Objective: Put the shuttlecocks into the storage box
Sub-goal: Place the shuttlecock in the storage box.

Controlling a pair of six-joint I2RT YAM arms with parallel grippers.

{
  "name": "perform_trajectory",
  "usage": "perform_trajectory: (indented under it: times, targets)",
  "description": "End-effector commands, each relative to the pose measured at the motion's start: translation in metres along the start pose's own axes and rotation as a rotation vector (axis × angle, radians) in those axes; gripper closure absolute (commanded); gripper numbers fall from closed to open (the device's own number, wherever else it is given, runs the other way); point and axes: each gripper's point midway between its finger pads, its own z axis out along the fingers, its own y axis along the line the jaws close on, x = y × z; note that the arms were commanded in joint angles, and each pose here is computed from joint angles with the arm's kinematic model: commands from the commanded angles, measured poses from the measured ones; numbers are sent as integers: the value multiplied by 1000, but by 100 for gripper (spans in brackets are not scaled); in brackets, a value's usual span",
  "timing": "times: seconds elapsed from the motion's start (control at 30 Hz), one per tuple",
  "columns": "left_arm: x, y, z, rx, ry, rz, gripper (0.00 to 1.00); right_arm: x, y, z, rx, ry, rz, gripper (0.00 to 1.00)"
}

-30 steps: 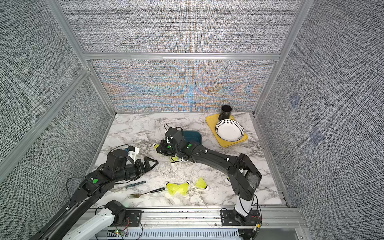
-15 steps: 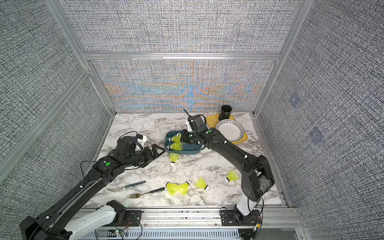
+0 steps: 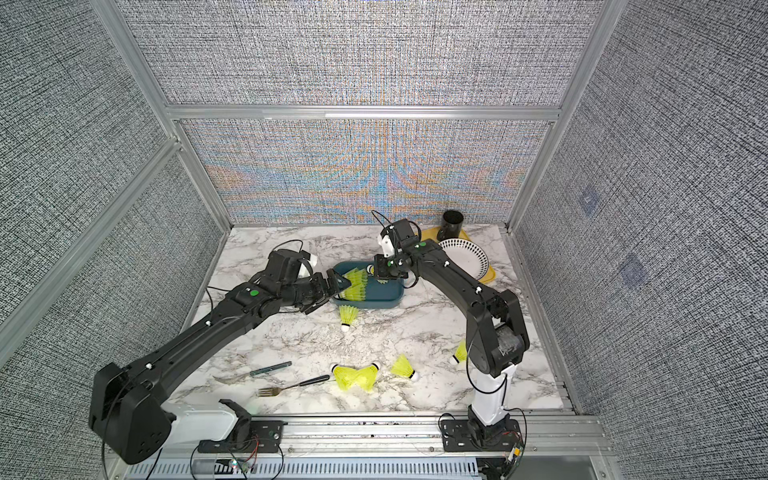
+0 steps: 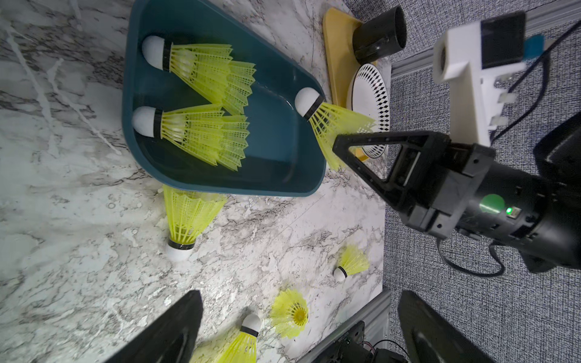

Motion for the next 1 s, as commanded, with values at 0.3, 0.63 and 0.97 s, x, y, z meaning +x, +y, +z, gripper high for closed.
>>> perform_trajectory:
  times: [0.3, 0.63, 0.97]
  targets:
    - [-18, -3, 33, -26, 18, 6, 0, 3, -17, 42, -25, 86, -109, 100]
    - [-20, -1, 40, -45, 33, 14, 0, 6, -14, 59, -109, 114, -188, 100]
    - [-17, 3, 37, -72, 45, 26, 0, 0, -12, 73, -189, 112, -234, 100]
